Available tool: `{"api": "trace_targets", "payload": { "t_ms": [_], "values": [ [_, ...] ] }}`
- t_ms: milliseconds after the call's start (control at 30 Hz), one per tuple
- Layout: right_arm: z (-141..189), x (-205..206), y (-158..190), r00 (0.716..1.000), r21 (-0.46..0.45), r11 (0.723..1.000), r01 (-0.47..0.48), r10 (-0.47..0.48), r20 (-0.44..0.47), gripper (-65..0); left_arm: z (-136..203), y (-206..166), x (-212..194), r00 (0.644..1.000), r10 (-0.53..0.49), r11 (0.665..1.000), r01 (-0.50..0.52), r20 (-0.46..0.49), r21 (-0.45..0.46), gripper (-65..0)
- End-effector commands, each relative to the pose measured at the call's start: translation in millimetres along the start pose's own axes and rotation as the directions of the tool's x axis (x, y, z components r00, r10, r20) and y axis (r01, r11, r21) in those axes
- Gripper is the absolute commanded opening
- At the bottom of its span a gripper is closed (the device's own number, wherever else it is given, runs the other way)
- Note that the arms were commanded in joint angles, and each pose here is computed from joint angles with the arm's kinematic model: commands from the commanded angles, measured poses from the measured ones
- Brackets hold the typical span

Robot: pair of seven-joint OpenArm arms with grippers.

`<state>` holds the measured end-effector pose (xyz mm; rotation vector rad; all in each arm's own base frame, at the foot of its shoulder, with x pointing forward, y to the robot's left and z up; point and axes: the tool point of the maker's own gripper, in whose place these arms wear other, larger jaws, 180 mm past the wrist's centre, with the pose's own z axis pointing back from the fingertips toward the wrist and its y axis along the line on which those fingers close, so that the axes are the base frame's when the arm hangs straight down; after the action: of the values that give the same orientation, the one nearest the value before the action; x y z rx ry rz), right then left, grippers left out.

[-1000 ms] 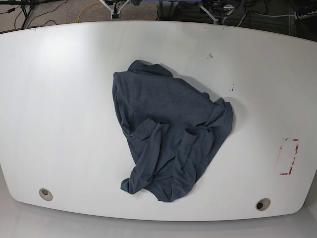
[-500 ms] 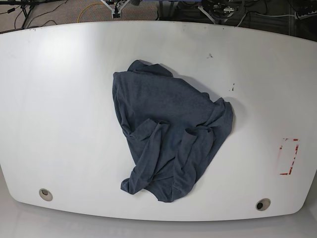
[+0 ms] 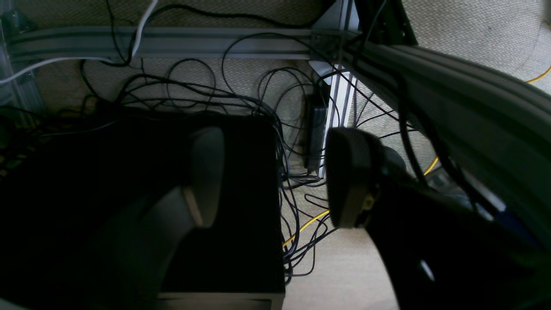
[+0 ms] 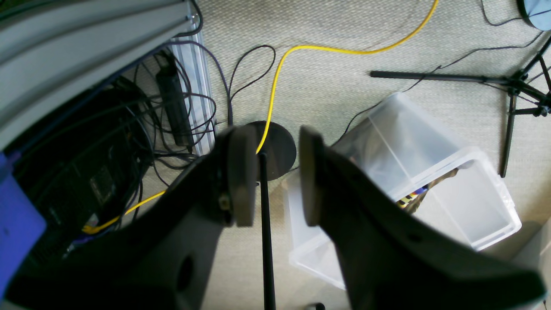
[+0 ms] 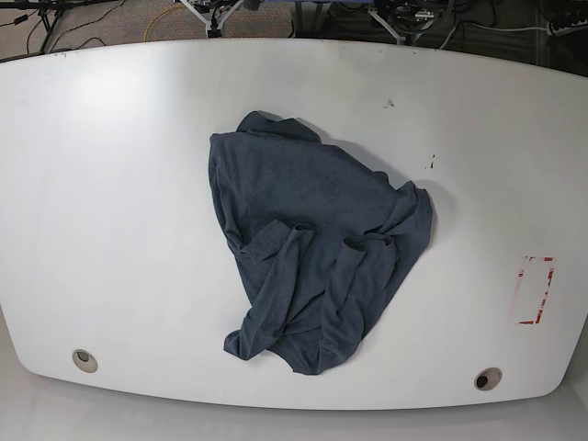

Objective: Fold the T-shirt properly

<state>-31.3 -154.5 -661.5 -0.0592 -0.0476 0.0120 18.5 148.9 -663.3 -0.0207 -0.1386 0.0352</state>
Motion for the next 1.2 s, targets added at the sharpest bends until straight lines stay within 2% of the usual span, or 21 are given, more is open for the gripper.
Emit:
{"api": "trace_targets", "payload": {
  "t_ms": [0,567,633,700,900,1167],
  "values": [
    [0.8,0.0,-6.7,1.0,-0.016,1.0,0.003,-0.003,0.014,-48.4,1.1,2.3,-5.7,1.0,0.001,1.0,-0.001,0.0,0.005,-30.0],
    [6.0,-6.3,-12.3,0.999,-0.036,0.999,0.012,-0.011,0.051,-48.4,7.5,10.5,-20.0,0.999,-0.022,0.999,0.021,0.028,0.025,-30.4],
    [6.8,-7.4,-12.5,0.999,-0.038,0.999,0.014,-0.012,0.053,-48.3,8.4,11.7,-17.9,0.999,-0.025,0.999,0.024,0.04,0.029,-30.5],
    [7.0,-11.1,-8.4,0.999,-0.036,0.999,0.015,-0.013,0.047,-48.6,10.6,14.9,-1.7,0.995,-0.029,0.999,0.025,0.092,0.04,-30.5],
    [7.4,-11.0,-6.4,0.999,-0.036,0.999,0.014,-0.012,0.052,-48.6,13.4,18.0,8.7,0.992,-0.036,0.998,0.03,0.122,0.049,-30.7],
    [5.7,-2.8,1.6,0.997,-0.016,1.0,0.02,-0.019,0.072,-48.6,13.9,23.7,-3.9,0.996,-0.03,0.998,0.026,0.086,0.058,-31.5]
  ]
}}
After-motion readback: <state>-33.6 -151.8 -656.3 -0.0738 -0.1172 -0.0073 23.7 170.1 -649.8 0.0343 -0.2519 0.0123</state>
